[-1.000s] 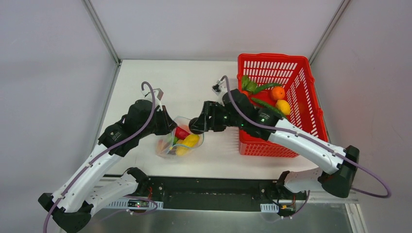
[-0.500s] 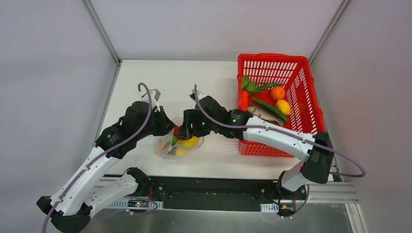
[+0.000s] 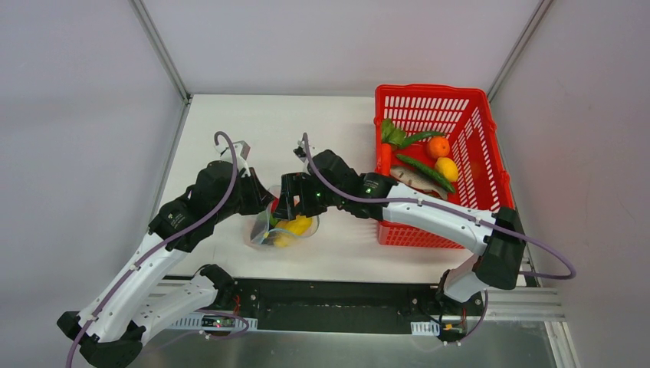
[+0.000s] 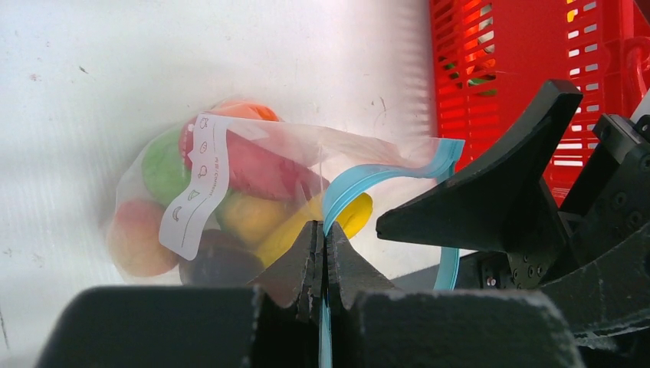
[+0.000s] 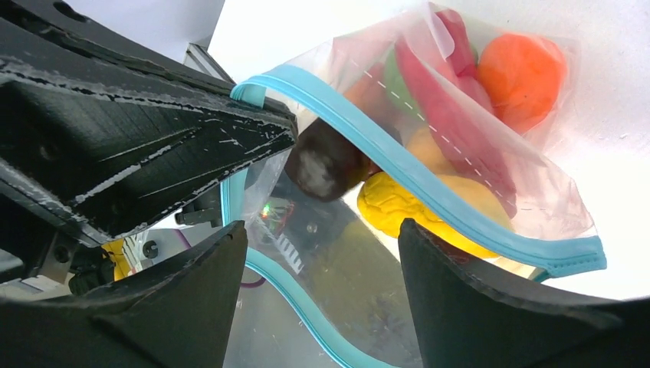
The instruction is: Place the food in the zip-top bag and seal the zipper
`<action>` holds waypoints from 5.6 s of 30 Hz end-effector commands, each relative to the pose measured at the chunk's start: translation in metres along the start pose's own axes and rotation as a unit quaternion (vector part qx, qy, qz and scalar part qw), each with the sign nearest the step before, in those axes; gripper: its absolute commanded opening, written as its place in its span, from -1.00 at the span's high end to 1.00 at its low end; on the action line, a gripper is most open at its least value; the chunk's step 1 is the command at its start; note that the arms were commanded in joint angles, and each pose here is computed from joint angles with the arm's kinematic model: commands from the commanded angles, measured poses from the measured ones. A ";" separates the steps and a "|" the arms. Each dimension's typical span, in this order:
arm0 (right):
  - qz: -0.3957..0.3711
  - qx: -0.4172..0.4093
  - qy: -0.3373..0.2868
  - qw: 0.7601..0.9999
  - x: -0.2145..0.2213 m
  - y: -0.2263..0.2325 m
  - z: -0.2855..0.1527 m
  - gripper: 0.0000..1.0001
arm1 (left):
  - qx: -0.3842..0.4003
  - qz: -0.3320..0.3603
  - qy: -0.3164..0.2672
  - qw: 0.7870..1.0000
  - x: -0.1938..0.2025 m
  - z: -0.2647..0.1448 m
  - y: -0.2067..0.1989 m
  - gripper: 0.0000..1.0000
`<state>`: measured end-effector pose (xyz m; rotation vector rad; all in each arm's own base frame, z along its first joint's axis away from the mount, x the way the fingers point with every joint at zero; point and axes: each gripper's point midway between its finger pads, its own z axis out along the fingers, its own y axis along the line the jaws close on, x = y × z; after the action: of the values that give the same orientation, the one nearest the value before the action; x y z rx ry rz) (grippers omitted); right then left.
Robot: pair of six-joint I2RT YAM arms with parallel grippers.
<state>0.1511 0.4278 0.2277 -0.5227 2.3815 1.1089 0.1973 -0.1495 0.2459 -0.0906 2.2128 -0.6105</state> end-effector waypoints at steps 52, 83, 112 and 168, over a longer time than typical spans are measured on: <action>0.243 0.467 -0.261 0.809 -0.083 -0.350 -0.263 -0.90 | 0.008 -0.004 -0.015 1.000 -0.015 -0.001 -0.008 1.00; 0.259 0.571 -0.082 0.774 -0.061 -0.504 -0.208 -0.65 | 0.022 -0.003 -0.011 1.000 -0.012 0.006 -0.013 1.00; 0.222 0.542 -0.126 0.800 -0.094 -0.479 -0.216 -0.52 | 0.023 -0.010 -0.015 1.000 -0.012 0.004 -0.012 1.00; 0.293 0.488 -0.063 0.820 -0.056 -0.490 -0.173 -0.49 | 0.024 -0.021 -0.021 0.999 -0.010 0.000 -0.010 1.00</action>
<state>0.4104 0.0018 0.0579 0.6432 2.5824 -0.0619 0.1999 -0.1544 0.2475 -0.0990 2.2032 -0.6372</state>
